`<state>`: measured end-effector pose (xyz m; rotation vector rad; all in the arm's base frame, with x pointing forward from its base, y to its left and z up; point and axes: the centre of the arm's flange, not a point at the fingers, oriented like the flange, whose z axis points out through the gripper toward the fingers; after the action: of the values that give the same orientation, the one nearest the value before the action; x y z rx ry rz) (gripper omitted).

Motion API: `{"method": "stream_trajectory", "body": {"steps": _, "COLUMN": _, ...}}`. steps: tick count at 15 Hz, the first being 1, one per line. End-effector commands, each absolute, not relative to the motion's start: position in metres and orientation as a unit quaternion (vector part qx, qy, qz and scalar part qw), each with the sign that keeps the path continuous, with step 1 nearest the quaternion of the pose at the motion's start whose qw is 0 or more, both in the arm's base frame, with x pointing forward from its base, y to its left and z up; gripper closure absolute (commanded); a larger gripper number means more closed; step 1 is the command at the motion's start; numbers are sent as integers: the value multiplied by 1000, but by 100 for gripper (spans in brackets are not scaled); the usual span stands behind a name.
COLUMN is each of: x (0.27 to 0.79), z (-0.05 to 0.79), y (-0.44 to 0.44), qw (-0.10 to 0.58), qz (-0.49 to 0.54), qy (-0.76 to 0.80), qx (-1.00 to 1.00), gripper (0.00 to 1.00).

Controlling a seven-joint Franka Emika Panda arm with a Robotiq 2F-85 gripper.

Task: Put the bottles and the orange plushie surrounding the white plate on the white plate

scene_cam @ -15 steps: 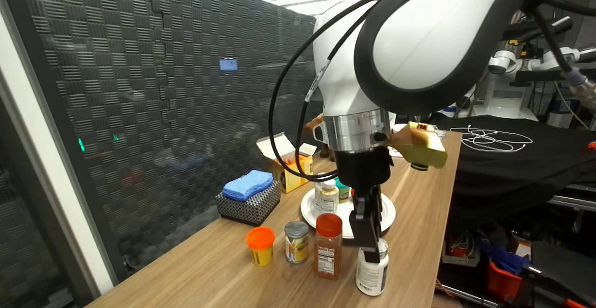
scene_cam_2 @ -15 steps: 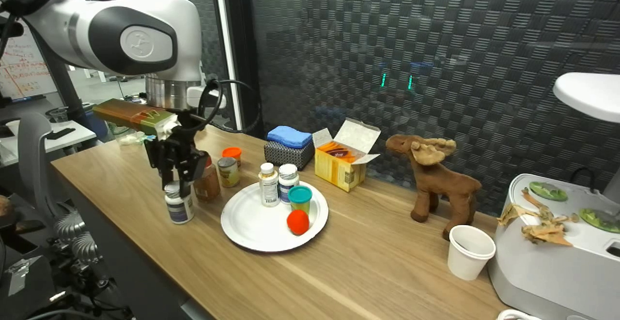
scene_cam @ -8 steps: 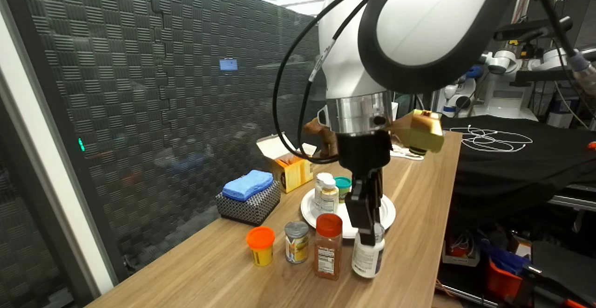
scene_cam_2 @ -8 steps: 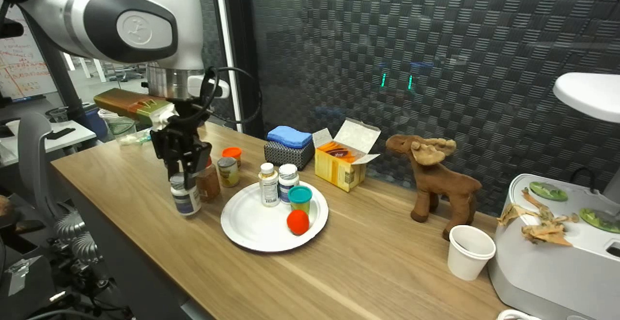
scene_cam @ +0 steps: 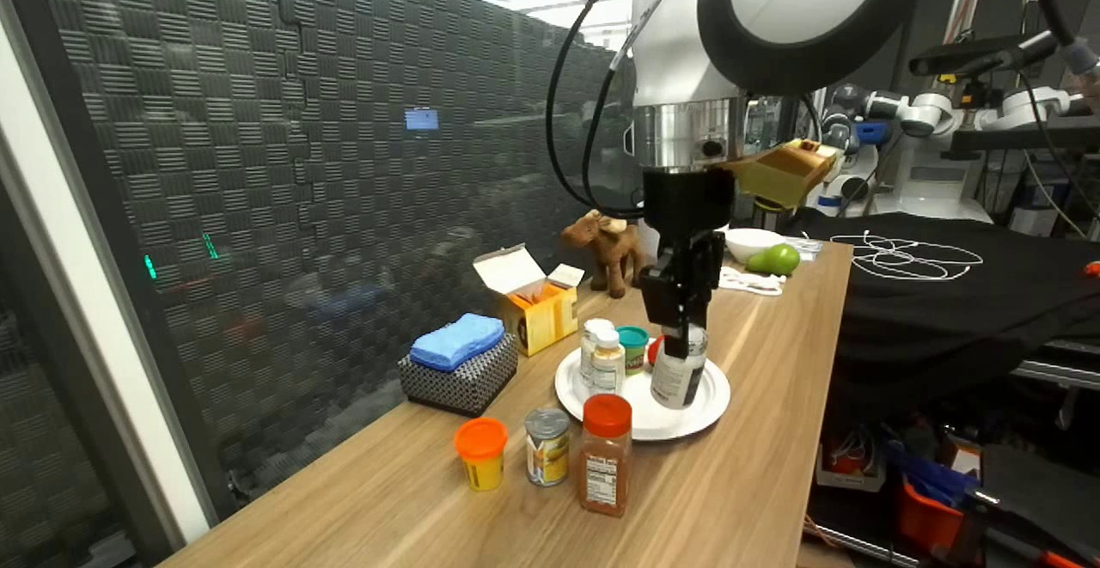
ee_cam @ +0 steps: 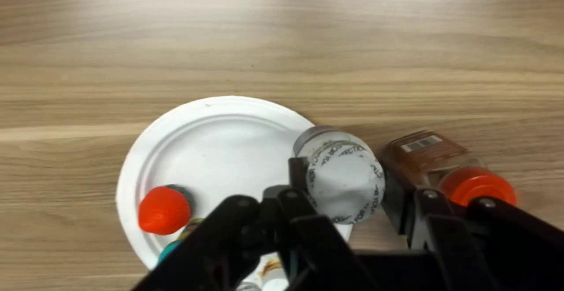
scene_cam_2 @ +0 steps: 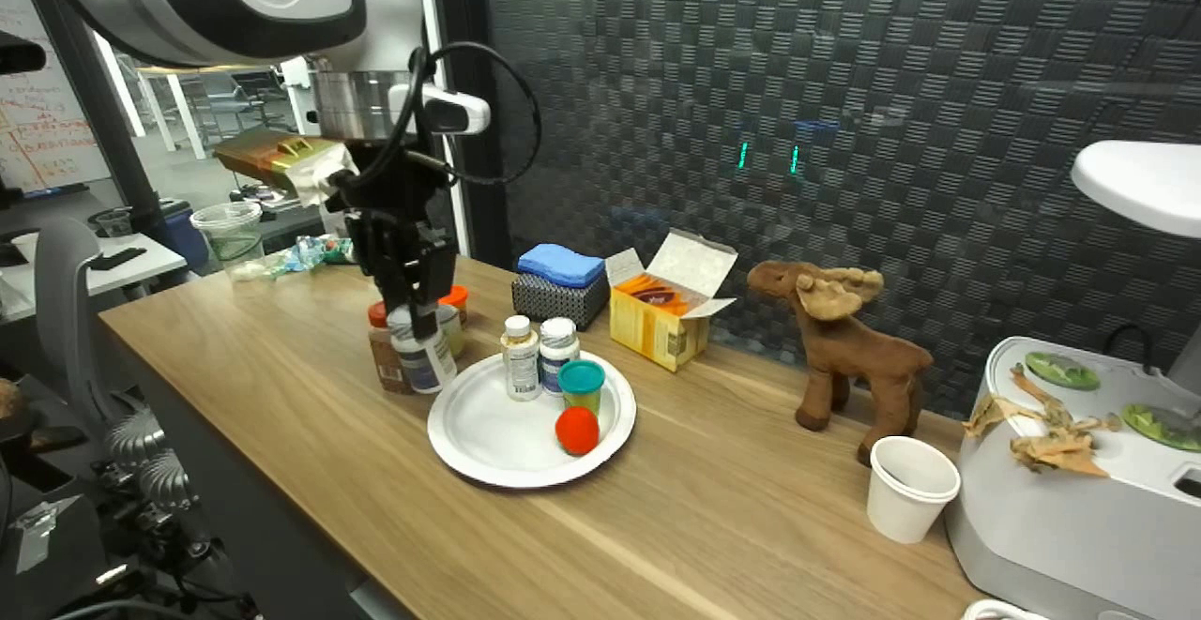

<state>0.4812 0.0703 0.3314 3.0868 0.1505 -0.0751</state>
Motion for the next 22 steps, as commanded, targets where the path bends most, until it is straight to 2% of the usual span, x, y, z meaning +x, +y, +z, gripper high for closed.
{"method": "stream_trajectory", "body": {"steps": 1, "x": 498, "z": 338, "y": 38, "qw": 43, "qz": -11, "qy": 4, "qx": 999, "gripper": 79}}
{"method": "stream_trajectory", "body": {"steps": 14, "x": 542, "z": 278, "y": -25, "qw": 9, "qz": -47, "qy": -55, "qx": 997, "gripper": 79}}
{"method": "stream_trajectory", "body": {"steps": 22, "x": 547, "z": 269, "y": -32, "qw": 27, "qz": -38, "qy": -71, "qx": 996, "gripper": 79}}
